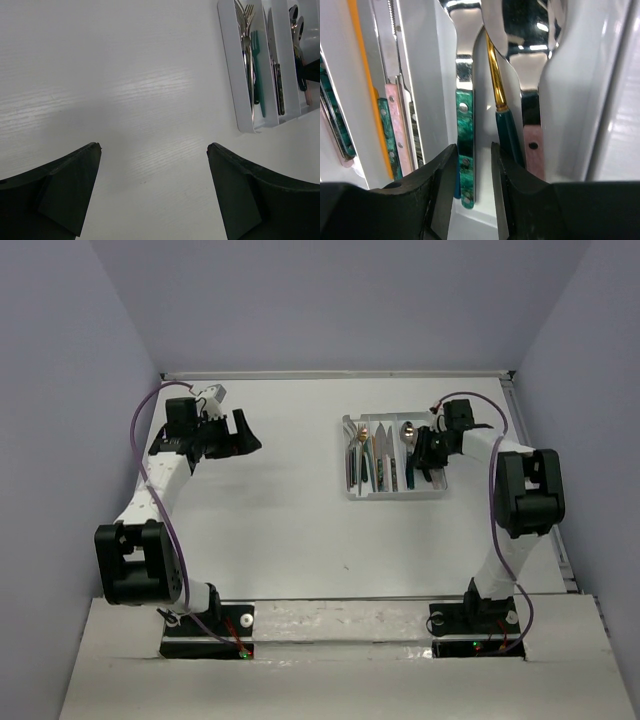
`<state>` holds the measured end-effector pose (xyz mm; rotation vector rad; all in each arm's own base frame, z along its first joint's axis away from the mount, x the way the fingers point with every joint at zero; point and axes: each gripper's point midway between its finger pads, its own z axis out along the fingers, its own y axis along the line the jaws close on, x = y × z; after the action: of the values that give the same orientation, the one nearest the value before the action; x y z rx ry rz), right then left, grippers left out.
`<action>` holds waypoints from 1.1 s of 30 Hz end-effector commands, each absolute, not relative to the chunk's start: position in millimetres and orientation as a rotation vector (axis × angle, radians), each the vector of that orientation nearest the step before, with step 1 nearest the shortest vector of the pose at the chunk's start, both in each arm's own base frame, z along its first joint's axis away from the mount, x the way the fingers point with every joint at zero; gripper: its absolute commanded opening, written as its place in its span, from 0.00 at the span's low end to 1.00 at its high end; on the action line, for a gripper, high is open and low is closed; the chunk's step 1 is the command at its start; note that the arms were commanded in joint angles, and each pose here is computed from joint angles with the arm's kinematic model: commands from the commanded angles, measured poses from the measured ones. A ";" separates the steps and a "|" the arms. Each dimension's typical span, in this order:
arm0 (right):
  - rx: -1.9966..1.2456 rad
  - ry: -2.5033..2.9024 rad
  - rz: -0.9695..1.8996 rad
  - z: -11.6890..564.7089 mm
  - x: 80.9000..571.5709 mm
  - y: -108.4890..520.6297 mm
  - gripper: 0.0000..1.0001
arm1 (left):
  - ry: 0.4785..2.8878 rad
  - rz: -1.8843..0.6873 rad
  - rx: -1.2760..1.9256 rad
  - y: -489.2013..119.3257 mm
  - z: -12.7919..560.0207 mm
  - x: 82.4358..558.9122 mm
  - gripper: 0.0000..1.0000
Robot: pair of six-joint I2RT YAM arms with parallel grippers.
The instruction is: Sort the eating utensils into containers
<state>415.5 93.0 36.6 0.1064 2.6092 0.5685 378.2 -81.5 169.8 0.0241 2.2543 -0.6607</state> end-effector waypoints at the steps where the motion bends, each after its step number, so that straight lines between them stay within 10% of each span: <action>1: 0.119 2.556 0.481 75.0 414.1 82.3 0.40 | 2.228 -0.690 0.051 -85.2 180.3 379.5 0.99; 11: 0.276 2.245 0.042 181.1 398.4 22.6 0.45 | 2.126 -0.332 0.036 -39.0 202.7 394.7 0.99; 18: 0.559 1.998 -0.265 198.6 379.9 -46.0 0.99 | 1.945 0.122 0.060 21.8 221.8 372.7 0.99; 33: 0.773 1.935 -0.057 168.2 382.1 -95.6 1.00 | 2.037 0.246 0.040 40.8 159.5 344.8 0.99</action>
<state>361.7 -103.2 136.6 0.8161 2.0457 -0.1433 332.0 32.7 142.0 0.0500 2.1228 0.2006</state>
